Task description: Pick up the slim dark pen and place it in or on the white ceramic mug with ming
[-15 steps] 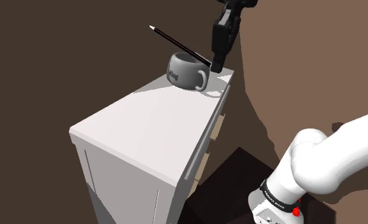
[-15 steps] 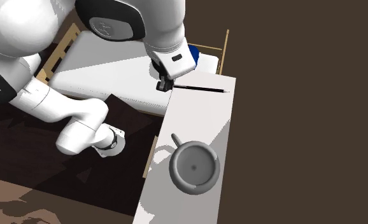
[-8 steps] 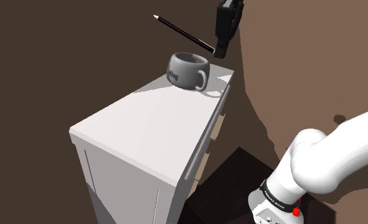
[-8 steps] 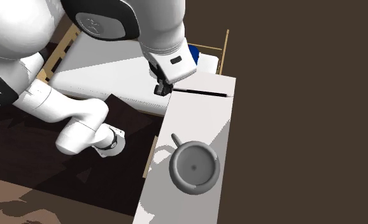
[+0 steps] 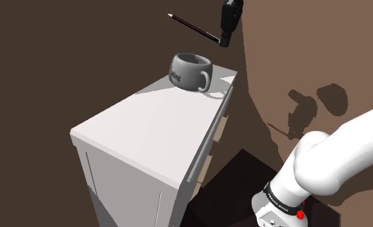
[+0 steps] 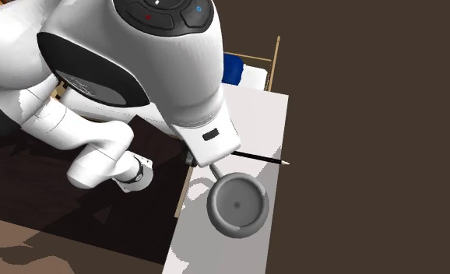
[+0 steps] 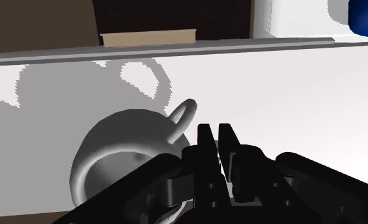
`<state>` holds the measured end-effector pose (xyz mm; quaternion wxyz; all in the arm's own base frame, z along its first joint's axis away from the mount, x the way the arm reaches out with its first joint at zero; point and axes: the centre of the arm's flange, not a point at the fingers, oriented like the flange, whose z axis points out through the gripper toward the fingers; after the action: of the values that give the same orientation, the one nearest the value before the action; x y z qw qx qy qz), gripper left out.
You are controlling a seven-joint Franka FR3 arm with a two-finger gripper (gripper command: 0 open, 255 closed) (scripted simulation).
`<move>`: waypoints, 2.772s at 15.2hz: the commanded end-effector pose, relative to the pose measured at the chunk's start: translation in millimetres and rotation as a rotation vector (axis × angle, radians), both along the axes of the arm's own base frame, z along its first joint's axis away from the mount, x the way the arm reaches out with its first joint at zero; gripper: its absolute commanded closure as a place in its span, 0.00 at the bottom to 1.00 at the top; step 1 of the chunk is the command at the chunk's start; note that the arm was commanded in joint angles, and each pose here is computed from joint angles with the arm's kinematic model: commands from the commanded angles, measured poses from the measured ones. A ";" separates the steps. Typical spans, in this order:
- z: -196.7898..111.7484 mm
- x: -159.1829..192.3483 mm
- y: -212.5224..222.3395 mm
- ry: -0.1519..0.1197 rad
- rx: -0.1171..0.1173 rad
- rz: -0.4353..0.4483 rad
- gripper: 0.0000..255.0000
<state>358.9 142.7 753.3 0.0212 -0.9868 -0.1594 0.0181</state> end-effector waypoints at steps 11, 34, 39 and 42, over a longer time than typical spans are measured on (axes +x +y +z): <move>-29.7 37.3 -60.8 0.000 0.000 0.001 1.00; -65.7 37.8 -61.3 0.000 0.000 0.001 0.00; -29.0 39.3 -62.6 0.000 0.000 0.001 0.00; -29.0 39.4 -62.6 0.000 0.000 0.001 0.00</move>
<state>398.3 80.1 724.0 0.0210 -0.9867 -0.1600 0.0182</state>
